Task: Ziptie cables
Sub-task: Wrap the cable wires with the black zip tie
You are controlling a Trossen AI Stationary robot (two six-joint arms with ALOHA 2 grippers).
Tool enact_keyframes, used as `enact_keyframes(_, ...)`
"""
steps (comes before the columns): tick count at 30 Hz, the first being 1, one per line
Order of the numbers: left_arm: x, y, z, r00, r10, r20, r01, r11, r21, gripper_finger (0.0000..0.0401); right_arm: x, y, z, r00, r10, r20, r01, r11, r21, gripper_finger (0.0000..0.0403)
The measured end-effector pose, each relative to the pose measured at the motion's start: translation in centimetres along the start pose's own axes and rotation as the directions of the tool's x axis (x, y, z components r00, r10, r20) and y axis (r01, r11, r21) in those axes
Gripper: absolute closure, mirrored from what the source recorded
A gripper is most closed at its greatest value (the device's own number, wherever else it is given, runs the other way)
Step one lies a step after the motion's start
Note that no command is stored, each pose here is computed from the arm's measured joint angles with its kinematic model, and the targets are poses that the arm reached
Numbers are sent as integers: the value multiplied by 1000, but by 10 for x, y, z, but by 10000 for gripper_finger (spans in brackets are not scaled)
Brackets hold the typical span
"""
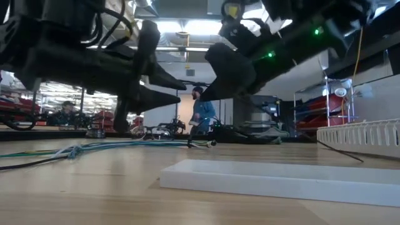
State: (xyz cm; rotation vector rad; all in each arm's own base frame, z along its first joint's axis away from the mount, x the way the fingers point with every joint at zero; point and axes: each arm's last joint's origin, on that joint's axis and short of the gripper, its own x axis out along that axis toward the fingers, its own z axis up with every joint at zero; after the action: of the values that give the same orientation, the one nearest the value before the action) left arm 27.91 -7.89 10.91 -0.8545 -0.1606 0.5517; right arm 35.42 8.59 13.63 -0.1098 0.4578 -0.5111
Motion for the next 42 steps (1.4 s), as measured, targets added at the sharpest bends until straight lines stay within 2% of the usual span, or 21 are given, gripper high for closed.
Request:
enact_keyframes(3,4,-5,1,1000,-12,16,12,1000,-5,301,-2,1,1,997,-77,-25,75,994,-75,403)
enact_keyframes(6,5,-9,4,999,-29,35,30,999,-26,301,-2,0,-2,994,-97,-46,92,991,-101,403)
enact_keyframes(16,16,-8,1,1000,14,6,-14,1000,7,301,-1,2,-2,997,-59,-48,54,995,-87,403)
enact_keyframes(34,37,6,18,996,75,49,-76,997,16,302,-1,3,-2,998,-29,-56,24,996,-89,403)
enact_keyframes(37,38,7,18,997,64,33,-66,996,60,315,-1,3,-2,998,-28,-57,23,996,-89,403)
enact_keyframes(42,37,6,17,998,55,19,-56,994,94,382,-1,2,-3,997,-31,-65,25,995,-98,403)
